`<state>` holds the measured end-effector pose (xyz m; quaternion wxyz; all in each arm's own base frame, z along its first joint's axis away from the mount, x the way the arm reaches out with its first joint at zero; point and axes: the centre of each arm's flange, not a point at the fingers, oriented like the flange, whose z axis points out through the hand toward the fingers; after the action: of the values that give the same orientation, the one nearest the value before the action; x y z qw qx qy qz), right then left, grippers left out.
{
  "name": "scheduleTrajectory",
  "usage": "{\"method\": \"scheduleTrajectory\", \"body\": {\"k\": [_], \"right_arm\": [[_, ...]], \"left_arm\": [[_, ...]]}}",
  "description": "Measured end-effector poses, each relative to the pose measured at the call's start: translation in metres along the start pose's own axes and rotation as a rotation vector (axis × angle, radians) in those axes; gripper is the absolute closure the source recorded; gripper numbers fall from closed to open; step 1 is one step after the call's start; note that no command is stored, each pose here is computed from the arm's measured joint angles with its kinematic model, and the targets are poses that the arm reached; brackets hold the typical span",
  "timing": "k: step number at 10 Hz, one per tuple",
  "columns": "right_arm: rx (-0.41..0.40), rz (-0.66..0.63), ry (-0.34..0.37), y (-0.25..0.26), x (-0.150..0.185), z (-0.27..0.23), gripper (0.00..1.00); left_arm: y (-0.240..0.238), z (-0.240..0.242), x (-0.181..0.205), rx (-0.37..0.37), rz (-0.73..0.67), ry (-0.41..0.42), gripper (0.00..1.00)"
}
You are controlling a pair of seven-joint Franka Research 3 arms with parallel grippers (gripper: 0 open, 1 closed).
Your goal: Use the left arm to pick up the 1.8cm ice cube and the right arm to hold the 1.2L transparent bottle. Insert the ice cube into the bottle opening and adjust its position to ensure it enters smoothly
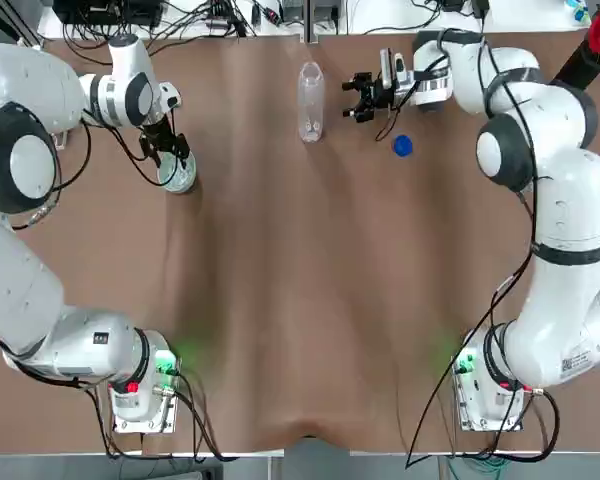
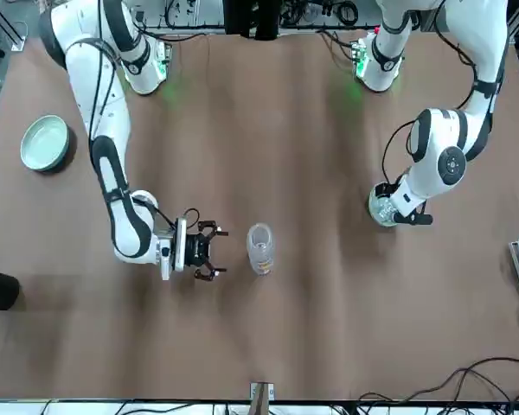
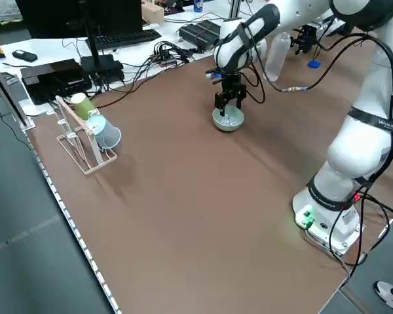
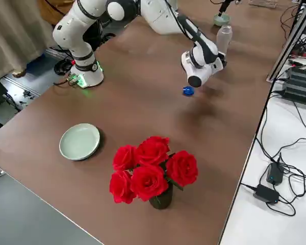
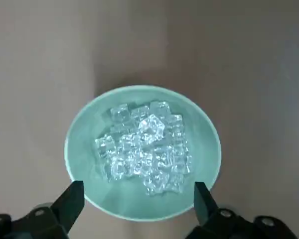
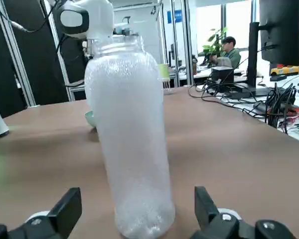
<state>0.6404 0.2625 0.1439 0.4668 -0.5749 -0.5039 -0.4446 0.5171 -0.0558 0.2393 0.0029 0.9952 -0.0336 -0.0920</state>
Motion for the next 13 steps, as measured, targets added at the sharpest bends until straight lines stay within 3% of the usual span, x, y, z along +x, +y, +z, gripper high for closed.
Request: {"method": "scheduleTrajectory", "body": {"k": [4,8,13], "right_arm": [[-0.019,-0.007,0.039,-0.013,-0.027,0.027,0.00],[-0.037,0.010,0.096,-0.025,-0.020,0.061,0.00],[-0.048,0.003,0.085,-0.029,-0.024,0.071,0.00]], "left_arm": [[0.000,0.031,0.006,-0.004,0.000,-0.004,0.00],[0.001,0.046,0.010,-0.006,0.001,0.006,0.00],[0.001,0.062,0.013,-0.009,-0.002,0.018,0.02]]}}
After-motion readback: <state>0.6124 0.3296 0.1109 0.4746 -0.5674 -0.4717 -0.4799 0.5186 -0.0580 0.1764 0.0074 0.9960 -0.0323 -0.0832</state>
